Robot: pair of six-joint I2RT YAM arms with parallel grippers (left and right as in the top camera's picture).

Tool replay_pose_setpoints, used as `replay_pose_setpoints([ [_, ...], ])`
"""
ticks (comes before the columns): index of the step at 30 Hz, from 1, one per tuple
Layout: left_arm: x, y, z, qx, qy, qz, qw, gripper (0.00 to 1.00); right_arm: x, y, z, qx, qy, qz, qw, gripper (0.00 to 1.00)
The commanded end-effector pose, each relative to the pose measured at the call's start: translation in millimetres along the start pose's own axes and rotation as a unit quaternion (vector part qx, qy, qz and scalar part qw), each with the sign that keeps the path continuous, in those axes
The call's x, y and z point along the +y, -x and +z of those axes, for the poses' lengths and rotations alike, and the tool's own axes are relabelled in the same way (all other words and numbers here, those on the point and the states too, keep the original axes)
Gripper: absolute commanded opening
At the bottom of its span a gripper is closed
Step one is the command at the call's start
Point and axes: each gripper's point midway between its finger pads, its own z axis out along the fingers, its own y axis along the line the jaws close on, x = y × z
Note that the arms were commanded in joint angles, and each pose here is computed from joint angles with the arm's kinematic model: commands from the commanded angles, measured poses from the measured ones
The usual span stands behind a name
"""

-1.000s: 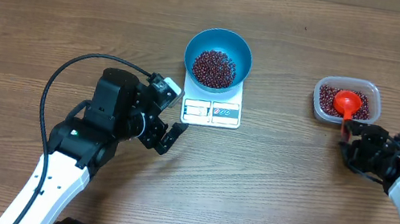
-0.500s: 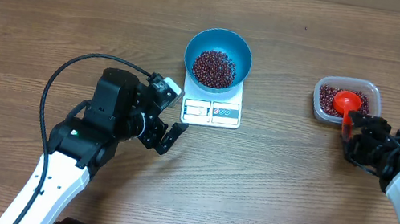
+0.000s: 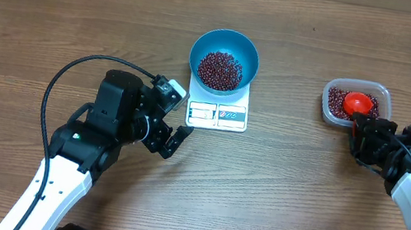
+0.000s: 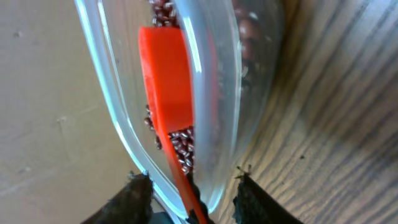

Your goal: Scoop item into bowl and weigh 150g on scale

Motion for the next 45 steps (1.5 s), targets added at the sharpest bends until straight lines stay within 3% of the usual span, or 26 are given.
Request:
replay_pose_setpoints([
  [1, 1, -2, 2, 0.003, -0.002, -0.01, 1.0, 0.99, 14, 3, -3, -0.007, 0.016, -0.014, 1.0, 0.38],
  [6, 1, -2, 2, 0.003, -0.002, -0.01, 1.0, 0.99, 15, 1, -3, -0.001, 0.019, -0.014, 1.0, 0.28],
  [13, 1, -2, 2, 0.003, -0.002, -0.01, 1.0, 1.0, 23, -2, -4, 0.011, 0.037, -0.036, 0.999, 0.23],
  [20, 1, -2, 2, 0.003, -0.002, -0.01, 1.0, 0.99, 24, -5, -4, 0.017, 0.04, -0.048, 0.998, 0.24],
  [28, 1, -2, 2, 0.003, -0.002, -0.01, 1.0, 1.0, 16, -7, -4, 0.022, 0.026, -0.049, 0.998, 0.37],
  [45, 1, -2, 2, 0.003, -0.002, -0.01, 1.0, 0.99, 7, 9, -13, 0.014, 0.023, -0.044, 0.999, 0.37],
])
